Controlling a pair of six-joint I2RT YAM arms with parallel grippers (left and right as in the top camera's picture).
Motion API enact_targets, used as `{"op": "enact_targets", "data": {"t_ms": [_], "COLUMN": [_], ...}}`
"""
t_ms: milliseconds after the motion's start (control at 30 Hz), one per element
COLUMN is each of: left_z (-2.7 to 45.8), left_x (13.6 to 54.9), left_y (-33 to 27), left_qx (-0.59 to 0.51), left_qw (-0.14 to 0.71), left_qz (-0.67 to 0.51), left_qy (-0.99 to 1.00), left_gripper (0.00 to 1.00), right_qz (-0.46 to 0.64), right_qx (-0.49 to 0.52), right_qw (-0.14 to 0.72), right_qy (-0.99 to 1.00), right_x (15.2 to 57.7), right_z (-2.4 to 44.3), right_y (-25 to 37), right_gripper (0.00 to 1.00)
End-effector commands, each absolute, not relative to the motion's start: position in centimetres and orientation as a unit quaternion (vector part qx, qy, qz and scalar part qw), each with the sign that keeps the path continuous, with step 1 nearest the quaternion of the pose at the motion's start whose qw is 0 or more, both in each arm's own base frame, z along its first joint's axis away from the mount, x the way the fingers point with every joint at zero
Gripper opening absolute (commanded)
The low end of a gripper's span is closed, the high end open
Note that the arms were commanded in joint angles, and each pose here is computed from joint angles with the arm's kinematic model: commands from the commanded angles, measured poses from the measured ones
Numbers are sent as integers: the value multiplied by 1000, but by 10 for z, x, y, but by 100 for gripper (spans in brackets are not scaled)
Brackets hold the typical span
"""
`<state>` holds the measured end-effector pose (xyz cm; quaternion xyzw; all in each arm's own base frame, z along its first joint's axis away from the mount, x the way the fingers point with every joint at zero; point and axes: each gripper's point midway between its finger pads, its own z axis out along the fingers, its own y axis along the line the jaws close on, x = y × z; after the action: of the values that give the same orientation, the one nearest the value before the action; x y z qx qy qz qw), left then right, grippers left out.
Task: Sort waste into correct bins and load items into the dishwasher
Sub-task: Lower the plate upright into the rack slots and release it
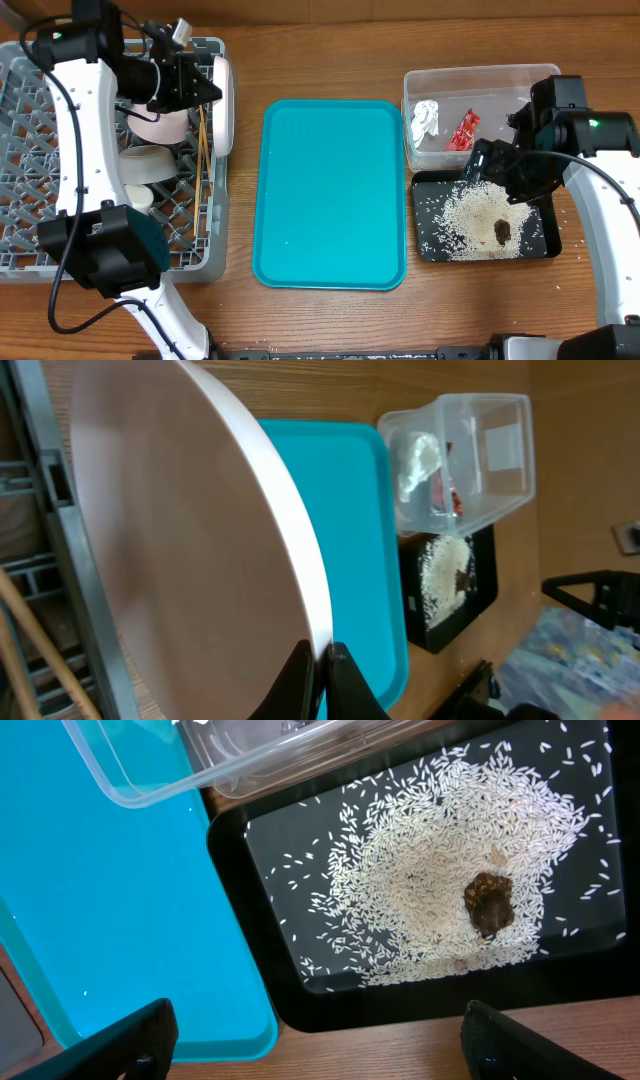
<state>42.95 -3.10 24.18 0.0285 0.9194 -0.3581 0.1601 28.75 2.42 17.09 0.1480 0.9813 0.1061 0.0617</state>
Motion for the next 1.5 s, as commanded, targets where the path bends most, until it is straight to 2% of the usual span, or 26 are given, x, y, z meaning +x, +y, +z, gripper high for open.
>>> {"op": "enact_targets", "data": {"t_ms": [0,300,633,1133,1233,1367,1467], "left_z": [260,288,301,259,250,241,243], "left_x": [427,423,423,415,412,409,410], "left_y": [-35,-54,-31,-5,-2,-2,-5], "left_qx": [60,98,82,77,72,67,66], "left_qw": [191,221,252,206,192,179,181], "left_qz": [-383,-461,-483,-377,-367,-368,-380], "left_qy": [902,854,834,900,907,910,905], "left_gripper": [4,4,4,4,13,4,4], "right_qz": [107,106,107,107,107,107,107], "right_qx": [144,144,144,144,144,144,144], "right_qw": [82,83,84,86,86,85,85], "right_qy": [980,980,980,980,980,980,980], "right_x": [293,293,293,294,294,294,294], "right_z": [181,181,181,182,182,182,182], "right_y": [23,23,23,23,23,23,23], "right_gripper": [92,92,92,92,92,92,92]}}
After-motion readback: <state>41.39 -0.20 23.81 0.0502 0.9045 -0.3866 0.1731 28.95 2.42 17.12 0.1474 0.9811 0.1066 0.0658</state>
